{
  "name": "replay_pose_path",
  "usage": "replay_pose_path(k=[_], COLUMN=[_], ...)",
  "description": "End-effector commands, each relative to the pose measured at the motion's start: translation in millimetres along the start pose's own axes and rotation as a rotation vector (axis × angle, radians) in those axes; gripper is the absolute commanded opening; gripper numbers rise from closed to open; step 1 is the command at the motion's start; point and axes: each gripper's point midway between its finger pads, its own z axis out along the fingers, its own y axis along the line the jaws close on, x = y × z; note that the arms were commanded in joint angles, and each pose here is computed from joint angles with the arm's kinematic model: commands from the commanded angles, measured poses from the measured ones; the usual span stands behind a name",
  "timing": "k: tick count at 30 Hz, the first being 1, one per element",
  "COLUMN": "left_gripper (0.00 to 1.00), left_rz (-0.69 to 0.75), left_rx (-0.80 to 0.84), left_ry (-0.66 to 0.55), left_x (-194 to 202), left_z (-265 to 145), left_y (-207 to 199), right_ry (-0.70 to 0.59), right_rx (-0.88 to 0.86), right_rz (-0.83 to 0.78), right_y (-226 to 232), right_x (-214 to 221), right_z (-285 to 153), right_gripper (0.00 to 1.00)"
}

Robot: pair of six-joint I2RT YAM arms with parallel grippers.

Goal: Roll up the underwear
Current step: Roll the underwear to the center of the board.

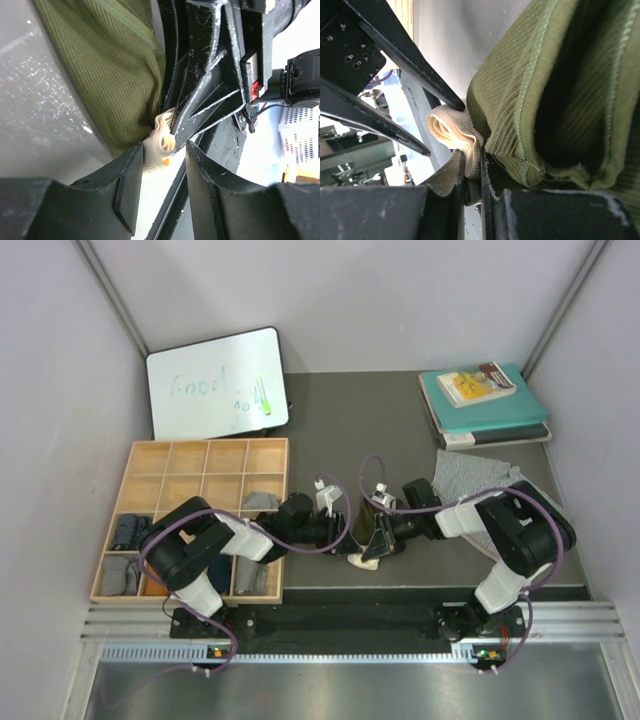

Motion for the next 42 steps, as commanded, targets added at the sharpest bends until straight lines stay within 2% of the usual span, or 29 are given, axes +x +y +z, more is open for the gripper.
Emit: replay_pose_path(k=[1,3,4,5,6,11,12,14,15,17,21,29,36,40,41,42], left_gripper=[0.43,0.36,0.29,0.09,0.01,0.00,0.00,0.00,0.00,0.00,0.00,0.00,0.00,0.00,0.00,0.00], left_rz=[0.025,0.007,-0.014,-0.024,-0.029,-0.058,-0.061,-0.083,-0.094,-0.104,-0.174,-0.242,-0.261,-0.264,-0.266,-0.265], left_rx=[0.080,0.085,0.068,0.049,0.028,-0.114,-0.134,-0.171,-0.192,-0.205,-0.231,-0.196,-0.190,-0.185,-0.186,-0.187], left_ry=[-0.008,0.017,0.032,0.031,0.038,0.049,0.044,0.059,0.064,0.069,0.067,0.066,0.069,0.064,0.063,0.056], left_x=[-1.1,5.4,10.0,10.0,11.8,10.1,8.1,7.1,6.9,4.5,3.4,0.5,-1.5,-4.8,-5.6,-7.4], left_z=[5.6,9.7,12.1,13.7,14.3,14.2,14.1,13.9,13.6,14.3,11.4,13.4,14.6,15.1,15.0,14.7], left_y=[-12.9,-10.0,-4.2,0.3,4.7,25.2,27.6,30.4,33.3,34.0,39.6,36.9,37.7,37.1,37.2,37.8], right_ry=[-0.028,-0.022,-0.025,-0.023,-0.023,-0.056,-0.065,-0.096,-0.119,-0.157,-0.217,-0.201,-0.172,-0.119,-0.124,-0.116], right_rx=[0.003,0.008,0.008,0.009,0.019,0.080,0.105,0.130,0.162,0.197,0.284,0.266,0.277,0.327,0.352,0.358], right_rz=[-0.027,-0.021,-0.026,-0.025,-0.027,-0.043,-0.039,-0.045,-0.043,-0.057,-0.040,-0.025,-0.043,0.008,0.031,0.045], right_y=[-3.8,-4.7,-3.3,-2.3,0.0,9.1,7.7,12.8,11.0,14.4,5.2,-6.1,-14.7,-27.5,-32.6,-34.5], right_x=[-18.1,-18.4,-21.1,-21.3,-21.7,-24.4,-23.9,-23.9,-25.9,-27.8,-28.9,-10.1,-5.5,5.4,5.3,6.7], right_z=[0.2,0.0,-0.7,-1.4,-4.1,-20.4,-23.7,-34.9,-39.0,-47.5,-56.2,-48.8,-35.3,-27.8,-28.0,-27.2], right_gripper=[0.00,0.01,0.03,0.06,0.16,0.44,0.56,0.71,0.83,0.87,0.88,0.88,0.84,0.69,0.60,0.55])
